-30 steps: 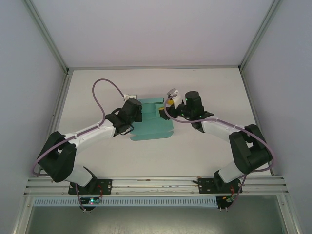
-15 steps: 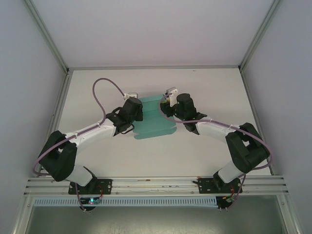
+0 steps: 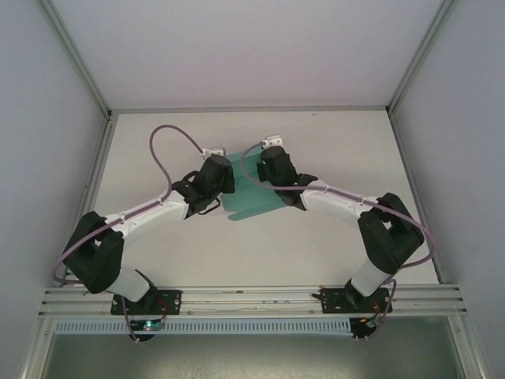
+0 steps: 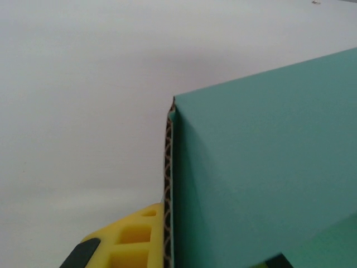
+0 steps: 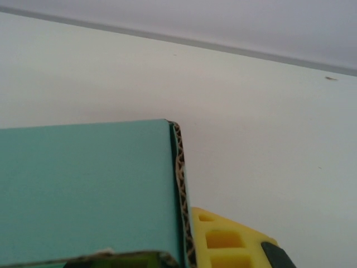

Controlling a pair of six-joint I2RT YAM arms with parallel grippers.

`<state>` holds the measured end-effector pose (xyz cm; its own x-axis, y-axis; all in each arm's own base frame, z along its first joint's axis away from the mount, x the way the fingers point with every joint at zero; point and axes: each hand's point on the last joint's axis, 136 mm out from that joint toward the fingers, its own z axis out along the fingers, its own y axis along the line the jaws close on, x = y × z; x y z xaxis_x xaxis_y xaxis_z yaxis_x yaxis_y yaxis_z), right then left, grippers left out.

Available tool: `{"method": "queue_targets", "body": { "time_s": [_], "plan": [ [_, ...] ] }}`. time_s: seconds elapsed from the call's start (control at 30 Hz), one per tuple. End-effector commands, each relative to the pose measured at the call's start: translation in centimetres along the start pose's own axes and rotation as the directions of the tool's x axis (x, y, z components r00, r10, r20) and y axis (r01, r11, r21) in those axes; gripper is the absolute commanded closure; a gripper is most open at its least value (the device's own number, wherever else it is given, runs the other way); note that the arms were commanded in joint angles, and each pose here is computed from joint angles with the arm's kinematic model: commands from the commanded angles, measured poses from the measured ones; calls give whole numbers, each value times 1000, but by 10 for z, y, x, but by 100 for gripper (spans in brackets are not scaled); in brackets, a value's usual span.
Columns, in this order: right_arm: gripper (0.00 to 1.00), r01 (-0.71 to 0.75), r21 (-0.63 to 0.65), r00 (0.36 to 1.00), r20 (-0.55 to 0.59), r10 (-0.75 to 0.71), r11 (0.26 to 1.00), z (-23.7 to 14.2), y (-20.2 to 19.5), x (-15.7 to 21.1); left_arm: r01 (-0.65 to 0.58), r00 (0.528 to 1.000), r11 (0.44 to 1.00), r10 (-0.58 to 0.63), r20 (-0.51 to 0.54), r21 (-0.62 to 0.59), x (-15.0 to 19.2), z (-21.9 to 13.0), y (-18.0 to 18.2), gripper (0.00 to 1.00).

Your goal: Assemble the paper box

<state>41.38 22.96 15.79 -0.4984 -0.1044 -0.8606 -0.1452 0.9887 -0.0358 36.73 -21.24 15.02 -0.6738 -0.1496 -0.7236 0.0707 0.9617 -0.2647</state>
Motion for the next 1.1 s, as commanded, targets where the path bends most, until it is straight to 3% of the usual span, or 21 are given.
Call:
{"method": "queue_targets", "body": {
  "time_s": [0.0,0.07,0.13,0.23,0.43,0.5,0.6,0.67,0.73,0.8,0.97,1.07],
  "plan": [
    [92,51,564,995,-104,10,824,-9,-123,38,65,997,994,-61,45,-90,-13,-11,19,100],
    [93,44,591,995,-102,21,806,-8,-124,39,70,997,994,-66,44,-87,-13,-10,18,100],
    [100,57,615,995,-98,4,786,-8,-122,34,73,997,994,-70,43,-82,-14,-10,16,100],
    [100,94,665,994,-101,-35,741,-9,-120,27,77,997,994,-74,38,-79,-13,-9,15,100],
    [100,160,638,986,-143,-89,753,3,-111,31,78,997,993,-75,37,-85,-13,-9,16,100],
    [100,226,569,974,-143,-175,791,13,-99,30,77,997,994,-74,37,-83,-14,-10,15,100],
    [100,265,402,961,-37,-273,876,29,-70,29,75,997,995,-73,35,-66,-15,-10,12,100],
    [90,272,296,956,28,-293,916,33,-54,30,74,997,995,-72,31,-65,-14,-10,12,100],
    [80,252,272,965,-2,-261,929,33,-50,27,75,997,995,-73,29,-68,-14,-11,12,100],
    [70,257,162,966,-5,-260,953,35,-34,31,78,997,995,-76,32,-62,-15,-11,11,100],
    [67,130,-145,991,52,-124,981,22,-7,28,64,998,997,-63,25,-41,-16,-14,7,100],
    [64,67,-185,995,86,-52,980,14,-13,20,57,998,998,-56,19,-36,-14,-14,7,100]
  ]
}}
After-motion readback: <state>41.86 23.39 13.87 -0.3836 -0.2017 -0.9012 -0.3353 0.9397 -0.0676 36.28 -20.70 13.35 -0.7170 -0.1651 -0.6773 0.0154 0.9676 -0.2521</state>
